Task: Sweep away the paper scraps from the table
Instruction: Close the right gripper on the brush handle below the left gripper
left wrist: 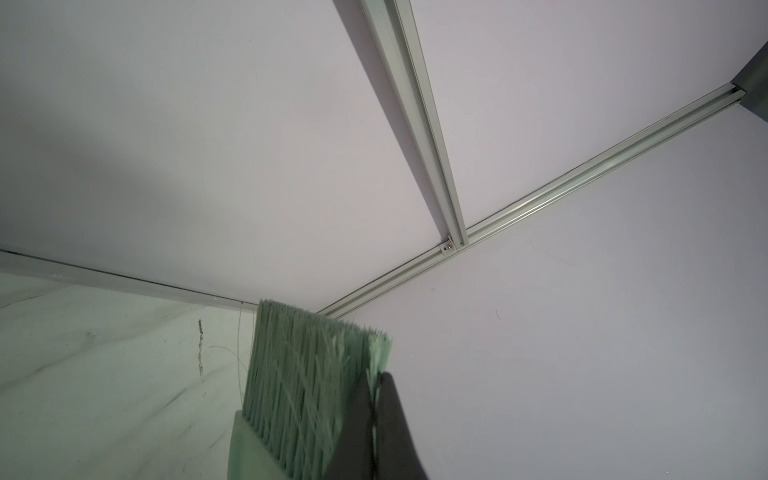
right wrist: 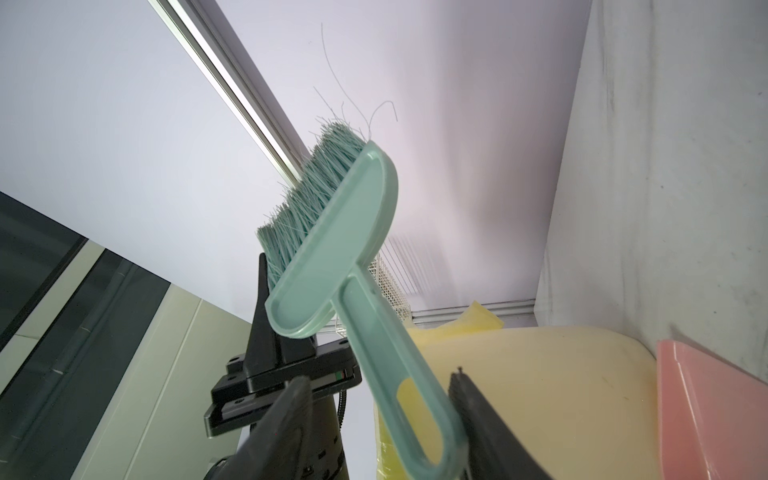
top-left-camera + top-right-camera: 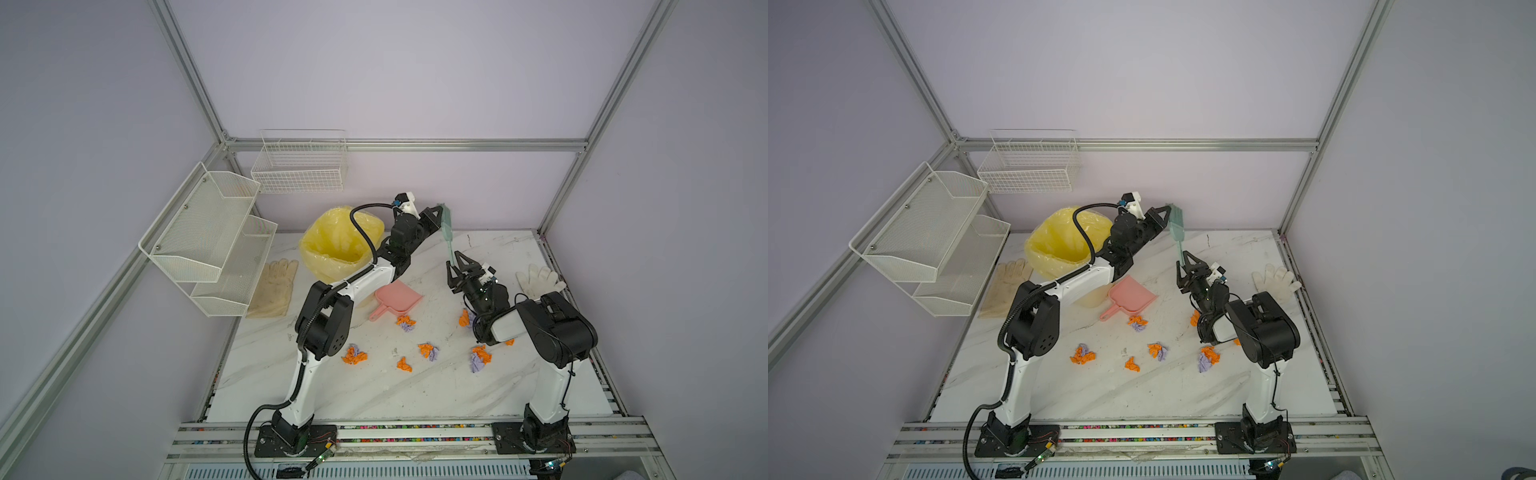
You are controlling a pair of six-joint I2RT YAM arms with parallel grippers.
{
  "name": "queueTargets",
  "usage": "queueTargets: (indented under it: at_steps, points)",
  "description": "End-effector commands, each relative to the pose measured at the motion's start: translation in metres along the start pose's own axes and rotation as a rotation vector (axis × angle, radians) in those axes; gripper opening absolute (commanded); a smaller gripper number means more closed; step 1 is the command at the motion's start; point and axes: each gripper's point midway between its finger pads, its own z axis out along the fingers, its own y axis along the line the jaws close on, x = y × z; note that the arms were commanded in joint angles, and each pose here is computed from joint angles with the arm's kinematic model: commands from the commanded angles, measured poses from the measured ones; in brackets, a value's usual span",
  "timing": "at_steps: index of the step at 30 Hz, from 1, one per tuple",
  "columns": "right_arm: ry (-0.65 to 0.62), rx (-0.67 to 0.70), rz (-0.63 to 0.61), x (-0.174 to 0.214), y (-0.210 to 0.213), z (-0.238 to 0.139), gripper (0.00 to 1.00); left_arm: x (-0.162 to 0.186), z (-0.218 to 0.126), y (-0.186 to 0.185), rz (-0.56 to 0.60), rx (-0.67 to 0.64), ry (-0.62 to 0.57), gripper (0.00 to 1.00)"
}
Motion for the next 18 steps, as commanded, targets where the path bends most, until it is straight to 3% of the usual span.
queueTargets:
  at_steps: [1,11,18]
  points:
    - [0.069,-0.316,0.159,0.017,0.077,-0.008,0.49,-0.025,-0.018,-0.046,-0.001,0.099,-0.06,0.0]
    - [0.084,-0.356,0.18,0.022,0.093,-0.007,0.43,-0.022,-0.021,-0.04,-0.007,0.089,-0.059,0.0]
    - [0.088,-0.361,0.189,0.023,0.097,-0.009,0.33,-0.019,-0.02,-0.035,-0.009,0.081,-0.057,0.0]
